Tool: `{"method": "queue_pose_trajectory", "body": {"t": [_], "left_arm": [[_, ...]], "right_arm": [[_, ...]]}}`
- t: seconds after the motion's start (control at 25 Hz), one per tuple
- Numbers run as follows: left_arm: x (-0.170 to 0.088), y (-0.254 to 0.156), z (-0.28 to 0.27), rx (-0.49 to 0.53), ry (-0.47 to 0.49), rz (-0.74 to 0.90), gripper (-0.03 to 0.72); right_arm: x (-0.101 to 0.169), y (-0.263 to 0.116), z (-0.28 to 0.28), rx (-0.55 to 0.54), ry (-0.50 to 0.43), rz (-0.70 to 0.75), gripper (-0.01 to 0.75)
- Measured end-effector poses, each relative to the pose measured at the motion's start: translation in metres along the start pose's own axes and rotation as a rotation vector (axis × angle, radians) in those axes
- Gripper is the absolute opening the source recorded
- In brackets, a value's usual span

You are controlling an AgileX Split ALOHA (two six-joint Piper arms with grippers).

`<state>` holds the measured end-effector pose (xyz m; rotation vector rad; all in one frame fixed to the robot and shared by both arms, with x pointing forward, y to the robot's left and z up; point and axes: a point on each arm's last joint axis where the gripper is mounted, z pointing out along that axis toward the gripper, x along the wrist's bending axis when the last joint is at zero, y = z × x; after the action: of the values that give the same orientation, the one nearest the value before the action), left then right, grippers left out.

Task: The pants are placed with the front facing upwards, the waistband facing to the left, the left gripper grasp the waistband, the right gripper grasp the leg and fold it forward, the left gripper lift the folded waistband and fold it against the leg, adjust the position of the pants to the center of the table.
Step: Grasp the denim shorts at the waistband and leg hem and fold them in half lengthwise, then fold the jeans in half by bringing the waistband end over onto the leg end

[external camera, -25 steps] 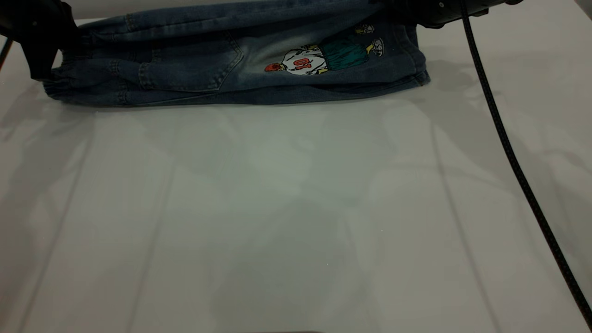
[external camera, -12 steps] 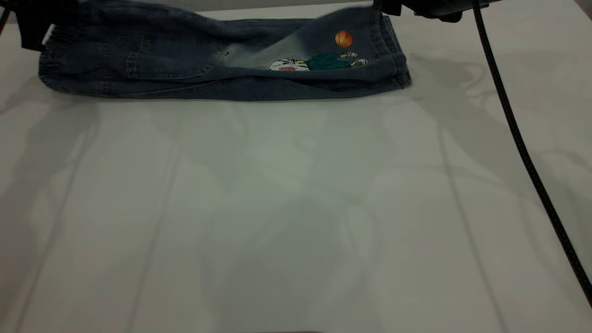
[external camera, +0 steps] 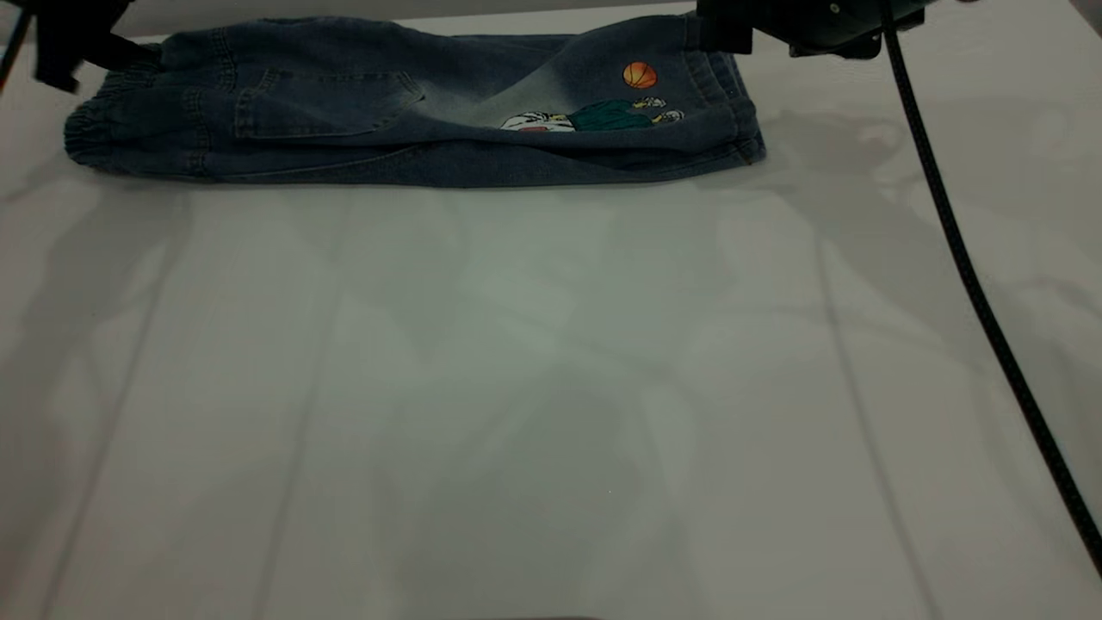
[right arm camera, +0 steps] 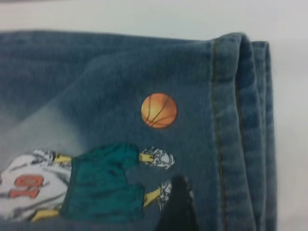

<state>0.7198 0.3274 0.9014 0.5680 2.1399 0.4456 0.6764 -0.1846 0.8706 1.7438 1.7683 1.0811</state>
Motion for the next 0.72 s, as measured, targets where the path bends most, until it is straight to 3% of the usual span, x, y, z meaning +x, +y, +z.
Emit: {"method": "queue_pose_trajectory", "body": {"t": [0.16, 0.32, 0.48, 0.72], "left_arm": [[-0.011, 0.013, -0.016, 0.075, -0.027, 0.510, 0.427], [-0.007, 0.015, -0.027, 0.227, -0.009, 0.828, 0.427], [0.001, 0.018, -0.031, 0.383, 0.004, 0.978, 0.427], [-0.001, 0.048, -0.035, 0.382, 0.029, 1.017, 0.427]], "right_arm": [[0.010, 0.016, -0.021, 0.051, -0.012, -0.117, 0.540], [0.026, 0.024, -0.036, 0.110, -0.029, -0.206, 0.540], [0.046, 0.031, -0.039, 0.148, -0.039, -0.247, 0.540], [0.074, 0.048, -0.046, 0.184, -0.054, -0.268, 0.540]]}}
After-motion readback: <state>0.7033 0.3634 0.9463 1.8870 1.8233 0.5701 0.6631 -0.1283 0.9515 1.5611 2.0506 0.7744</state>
